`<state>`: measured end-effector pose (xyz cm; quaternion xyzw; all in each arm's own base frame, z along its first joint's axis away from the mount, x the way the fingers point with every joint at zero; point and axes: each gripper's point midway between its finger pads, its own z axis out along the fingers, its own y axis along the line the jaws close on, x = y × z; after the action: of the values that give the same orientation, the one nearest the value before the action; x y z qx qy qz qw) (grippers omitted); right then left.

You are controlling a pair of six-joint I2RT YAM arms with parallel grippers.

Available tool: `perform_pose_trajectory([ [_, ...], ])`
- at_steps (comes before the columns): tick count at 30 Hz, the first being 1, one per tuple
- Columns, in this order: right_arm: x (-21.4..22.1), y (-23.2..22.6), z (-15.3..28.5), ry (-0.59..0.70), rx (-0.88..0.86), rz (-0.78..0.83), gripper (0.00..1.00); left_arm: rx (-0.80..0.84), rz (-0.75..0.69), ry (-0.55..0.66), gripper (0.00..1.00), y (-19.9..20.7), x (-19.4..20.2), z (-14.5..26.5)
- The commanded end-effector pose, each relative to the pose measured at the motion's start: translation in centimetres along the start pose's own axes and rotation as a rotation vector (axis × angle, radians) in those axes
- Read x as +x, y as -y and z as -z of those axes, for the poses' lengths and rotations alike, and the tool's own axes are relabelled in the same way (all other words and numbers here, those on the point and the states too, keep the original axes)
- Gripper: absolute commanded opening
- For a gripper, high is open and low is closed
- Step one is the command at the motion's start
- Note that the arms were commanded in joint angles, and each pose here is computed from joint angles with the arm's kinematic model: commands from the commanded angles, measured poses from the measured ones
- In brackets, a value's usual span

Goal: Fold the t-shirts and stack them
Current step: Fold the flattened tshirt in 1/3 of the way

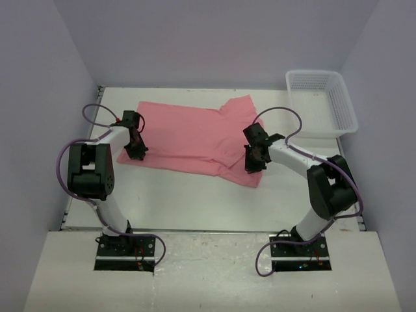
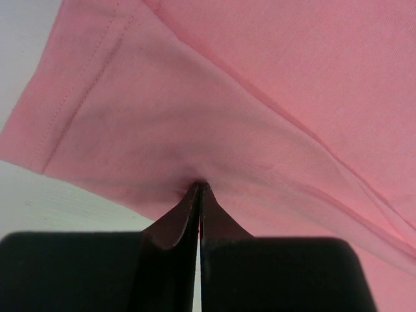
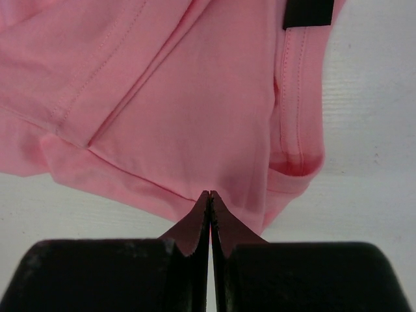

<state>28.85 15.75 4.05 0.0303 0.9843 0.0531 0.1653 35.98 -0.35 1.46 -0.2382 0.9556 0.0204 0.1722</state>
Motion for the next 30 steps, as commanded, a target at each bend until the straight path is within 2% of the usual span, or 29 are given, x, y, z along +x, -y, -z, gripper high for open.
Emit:
perform_pose_trajectory([
  [1,0.5,-1.2,-0.8,-0.017,-0.045,-0.024,0.00,-0.051,-0.001,-0.010,0.00,-1.0,0.0,0.2],
  [5,1.3,-0.7,-1.3,-0.032,-0.008,-0.064,0.00,-0.062,0.002,-0.005,0.00,-1.2,-0.3,0.3],
  [16,4.7,4.5,-0.9,-0.035,0.264,-0.256,0.00,-0.143,0.020,-0.014,0.00,-2.3,-0.5,-0.1],
  [26,7.0,5.2,-0.6,-0.100,0.281,-0.277,0.00,-0.187,0.035,-0.001,0.00,-3.4,-0.7,0.3],
  [30,6.6,7.0,0.7,-0.039,0.358,-0.282,0.00,-0.205,0.042,-0.002,0.00,-3.8,-0.4,0.3],
])
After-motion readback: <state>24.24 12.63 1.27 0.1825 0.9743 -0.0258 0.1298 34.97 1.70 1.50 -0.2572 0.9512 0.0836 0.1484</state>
